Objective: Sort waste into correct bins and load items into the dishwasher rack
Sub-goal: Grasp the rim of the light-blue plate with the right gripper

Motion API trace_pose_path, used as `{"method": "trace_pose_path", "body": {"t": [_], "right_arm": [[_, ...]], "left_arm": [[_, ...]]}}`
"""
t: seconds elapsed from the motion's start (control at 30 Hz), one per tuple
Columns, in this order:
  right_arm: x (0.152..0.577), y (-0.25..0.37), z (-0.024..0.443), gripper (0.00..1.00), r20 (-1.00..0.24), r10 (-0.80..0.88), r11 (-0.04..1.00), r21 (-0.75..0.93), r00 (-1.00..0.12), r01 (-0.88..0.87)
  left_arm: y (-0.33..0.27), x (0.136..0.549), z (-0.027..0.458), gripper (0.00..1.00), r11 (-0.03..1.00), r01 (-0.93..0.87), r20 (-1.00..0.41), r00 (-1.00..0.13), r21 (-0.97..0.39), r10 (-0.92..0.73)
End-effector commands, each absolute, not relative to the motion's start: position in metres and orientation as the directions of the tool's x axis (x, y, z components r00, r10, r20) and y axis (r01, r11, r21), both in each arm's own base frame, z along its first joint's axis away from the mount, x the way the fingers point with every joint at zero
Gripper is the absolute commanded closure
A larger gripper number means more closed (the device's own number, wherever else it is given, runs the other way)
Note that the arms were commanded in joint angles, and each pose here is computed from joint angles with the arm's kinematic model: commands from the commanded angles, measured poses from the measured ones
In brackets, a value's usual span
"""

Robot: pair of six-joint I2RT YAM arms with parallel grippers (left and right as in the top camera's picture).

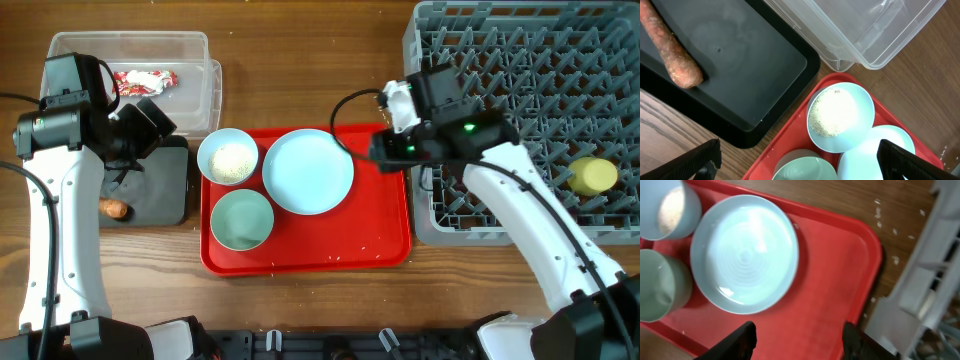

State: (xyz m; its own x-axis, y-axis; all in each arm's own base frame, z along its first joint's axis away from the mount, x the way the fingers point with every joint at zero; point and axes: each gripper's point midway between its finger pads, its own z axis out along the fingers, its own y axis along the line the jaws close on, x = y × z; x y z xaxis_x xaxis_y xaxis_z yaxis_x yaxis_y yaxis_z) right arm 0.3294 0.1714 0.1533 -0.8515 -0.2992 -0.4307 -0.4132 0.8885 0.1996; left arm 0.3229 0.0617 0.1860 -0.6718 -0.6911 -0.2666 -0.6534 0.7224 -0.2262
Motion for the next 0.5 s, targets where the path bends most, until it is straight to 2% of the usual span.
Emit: {"method": "trace_pose_path", "body": {"t": [0.0, 0.27, 0.37, 0.47], "right_arm": [[0.329, 0.189, 0.153, 0.42, -0.431, -0.304, 0.884, 0.206, -0.85, -0.421], [0.329, 0.215, 0.117, 0.42, -0.37, -0.348, 0.873, 0.206, -0.862, -0.441], [0.332, 0.23, 0.091, 0.38, -0.34, -0.356, 0.874, 0.208, -0.87, -0.439], [0.347, 0.223, 0.059, 0.38, -0.316, -0.314, 0.925, 0.112, -0.895, -0.364]], "left_arm": [[0.062, 0.324, 0.193, 0.0, 0.715, -0.655, -0.278, -0.659, -0.247, -0.699], [0.062, 0.324, 0.193, 0.0, 0.715, -0.655, -0.278, -0.659, -0.246, -0.699], [0.062, 0.324, 0.193, 0.0, 0.715, -0.655, -0.278, -0.659, -0.246, -0.699], [0.062, 0.324, 0.193, 0.0, 0.715, -0.655, -0.278, -0.659, -0.246, -0.699]]}}
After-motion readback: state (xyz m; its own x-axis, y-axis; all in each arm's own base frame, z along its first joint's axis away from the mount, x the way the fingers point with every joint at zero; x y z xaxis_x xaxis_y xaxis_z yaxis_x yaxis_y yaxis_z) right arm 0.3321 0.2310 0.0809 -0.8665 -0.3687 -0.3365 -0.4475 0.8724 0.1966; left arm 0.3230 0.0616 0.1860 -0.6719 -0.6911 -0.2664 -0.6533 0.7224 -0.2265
